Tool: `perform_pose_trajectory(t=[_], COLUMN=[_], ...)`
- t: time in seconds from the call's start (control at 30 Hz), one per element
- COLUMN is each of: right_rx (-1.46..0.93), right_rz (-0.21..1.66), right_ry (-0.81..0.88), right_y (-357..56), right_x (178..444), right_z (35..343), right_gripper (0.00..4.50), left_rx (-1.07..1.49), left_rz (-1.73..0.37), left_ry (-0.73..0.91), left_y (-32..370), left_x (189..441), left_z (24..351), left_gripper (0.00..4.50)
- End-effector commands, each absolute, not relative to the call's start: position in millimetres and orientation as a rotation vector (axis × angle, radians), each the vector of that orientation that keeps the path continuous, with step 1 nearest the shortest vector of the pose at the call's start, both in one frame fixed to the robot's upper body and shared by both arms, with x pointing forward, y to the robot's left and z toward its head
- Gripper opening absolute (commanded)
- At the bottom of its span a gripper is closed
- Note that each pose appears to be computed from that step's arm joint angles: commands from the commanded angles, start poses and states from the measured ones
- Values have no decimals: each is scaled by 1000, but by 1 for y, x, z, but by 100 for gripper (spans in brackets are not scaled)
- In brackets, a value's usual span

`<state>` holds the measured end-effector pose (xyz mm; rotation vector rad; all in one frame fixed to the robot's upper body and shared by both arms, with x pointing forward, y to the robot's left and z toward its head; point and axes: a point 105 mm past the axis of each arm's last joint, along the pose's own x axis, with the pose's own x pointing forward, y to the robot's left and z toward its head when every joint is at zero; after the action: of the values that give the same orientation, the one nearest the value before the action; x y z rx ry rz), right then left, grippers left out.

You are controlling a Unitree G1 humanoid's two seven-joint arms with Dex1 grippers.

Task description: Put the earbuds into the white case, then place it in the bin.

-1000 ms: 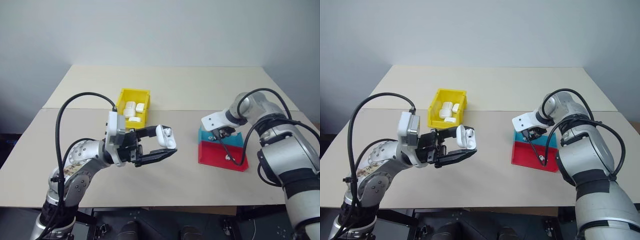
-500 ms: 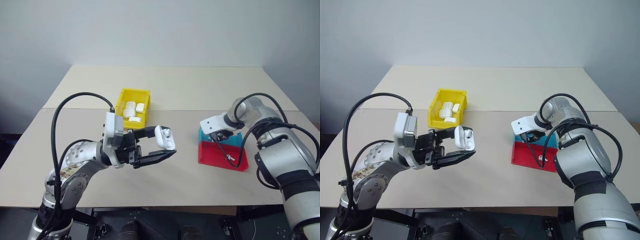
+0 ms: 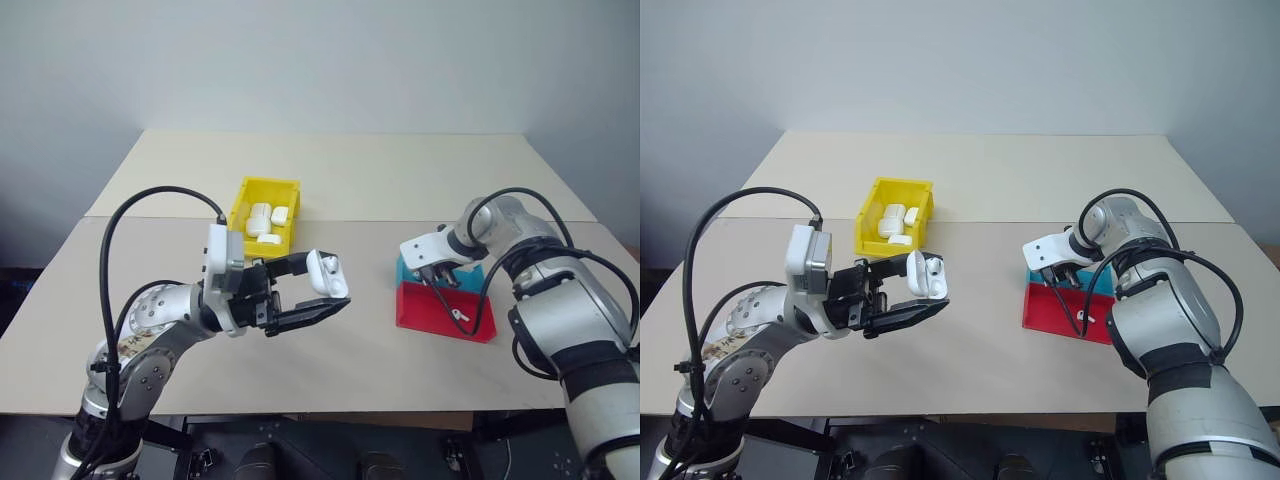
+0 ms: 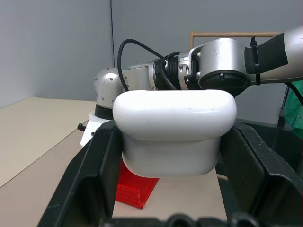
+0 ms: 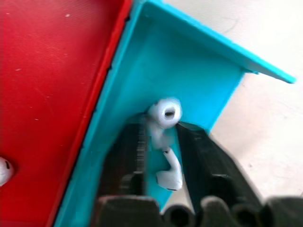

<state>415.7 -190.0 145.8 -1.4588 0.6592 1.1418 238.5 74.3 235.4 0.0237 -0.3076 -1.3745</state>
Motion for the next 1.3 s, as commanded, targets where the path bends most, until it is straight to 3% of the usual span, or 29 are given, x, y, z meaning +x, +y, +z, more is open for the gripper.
perform_pose_trajectory(t=[0.03, 0.5, 0.67, 1.3], right_rx=[-1441, -1418, -1406, -1407], right_rz=[1149, 1157, 1132, 1110], right_ry=[656, 711, 713, 638], right_y=[-189, -198, -198, -187], right_x=[415, 411, 413, 419], right_z=[143, 144, 143, 153], right_gripper=[7, 7, 158, 158], left_rx=[50, 52, 52, 62], left_rz=[-1384, -1394, -1398, -1395], left_ry=[-355, -359, -358, -360], left_y=[74, 74, 73, 74], left_x=[230, 232, 232, 232], left_z=[245, 246, 245, 246], left_gripper=[280, 280, 280, 280])
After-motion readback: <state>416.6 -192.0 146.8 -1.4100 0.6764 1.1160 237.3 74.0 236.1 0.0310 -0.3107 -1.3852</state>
